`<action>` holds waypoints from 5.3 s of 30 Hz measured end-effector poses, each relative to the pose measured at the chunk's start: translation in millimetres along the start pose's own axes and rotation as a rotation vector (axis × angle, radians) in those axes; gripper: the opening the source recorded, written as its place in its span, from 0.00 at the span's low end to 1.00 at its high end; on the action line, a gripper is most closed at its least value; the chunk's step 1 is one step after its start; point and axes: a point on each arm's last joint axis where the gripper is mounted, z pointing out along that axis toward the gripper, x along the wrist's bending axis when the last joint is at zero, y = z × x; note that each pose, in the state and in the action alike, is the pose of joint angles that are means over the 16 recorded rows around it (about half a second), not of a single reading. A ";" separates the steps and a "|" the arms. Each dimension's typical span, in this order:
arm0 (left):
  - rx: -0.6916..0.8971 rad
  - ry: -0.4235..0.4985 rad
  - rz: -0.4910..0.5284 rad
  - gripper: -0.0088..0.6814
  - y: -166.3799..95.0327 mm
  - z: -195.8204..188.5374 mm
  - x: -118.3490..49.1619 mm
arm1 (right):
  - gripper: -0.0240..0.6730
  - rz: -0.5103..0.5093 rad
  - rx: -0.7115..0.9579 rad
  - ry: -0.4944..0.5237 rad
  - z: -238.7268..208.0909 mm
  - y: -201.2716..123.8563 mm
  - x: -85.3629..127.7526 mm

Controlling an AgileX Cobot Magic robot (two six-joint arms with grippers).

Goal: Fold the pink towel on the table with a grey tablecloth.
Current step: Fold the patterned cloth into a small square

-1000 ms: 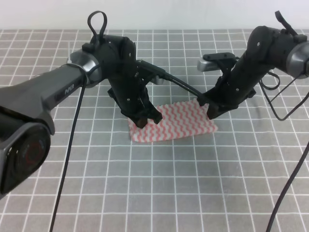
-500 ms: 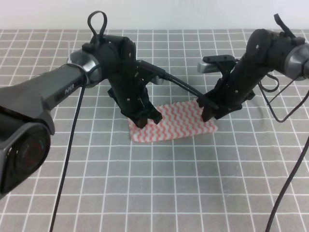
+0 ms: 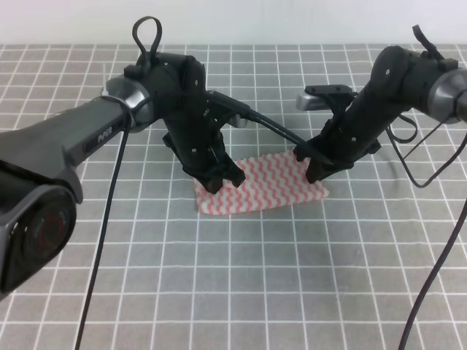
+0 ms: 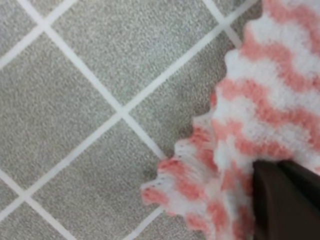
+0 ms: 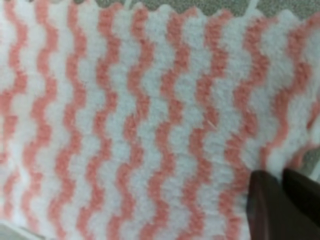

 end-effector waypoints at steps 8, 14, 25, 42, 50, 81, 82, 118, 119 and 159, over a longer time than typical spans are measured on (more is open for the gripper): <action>-0.051 0.016 0.011 0.01 3.7 -15.6 -0.8 | 0.02 -0.012 -0.030 0.002 -14.5 2.5 4.9; -0.122 0.040 0.024 0.01 6.8 -44.7 -2.3 | 0.02 -0.021 -0.044 0.012 -21.5 3.5 8.2; -0.294 0.101 0.029 0.01 2.1 -125.8 -3.6 | 0.01 -0.052 -0.055 0.125 -22.5 4.3 22.4; -0.398 0.097 0.021 0.01 -4.5 -168.3 -9.5 | 0.01 -0.171 -0.125 0.254 -4.0 5.6 99.8; -0.396 0.095 0.021 0.01 -4.3 -167.6 -9.5 | 0.01 -0.168 -0.153 0.276 12.6 6.0 116.7; -0.366 0.093 0.033 0.01 -6.9 -165.9 -9.2 | 0.32 -0.246 -0.197 0.505 26.0 7.1 125.9; -0.365 0.094 0.034 0.01 -7.1 -166.2 -9.2 | 0.30 -0.250 -0.196 0.505 26.6 7.1 123.8; -0.659 0.158 0.041 0.01 -99.1 -310.6 -63.1 | 0.01 -0.375 -0.727 0.287 -205.8 -13.3 85.5; -0.675 0.166 0.027 0.01 -108.1 -312.0 -65.5 | 0.01 -0.374 -0.755 0.276 -212.5 -18.7 86.6; -0.996 0.297 -0.212 0.01 -387.2 -218.0 -131.7 | 0.01 -0.309 -1.232 0.235 -248.2 -275.1 101.6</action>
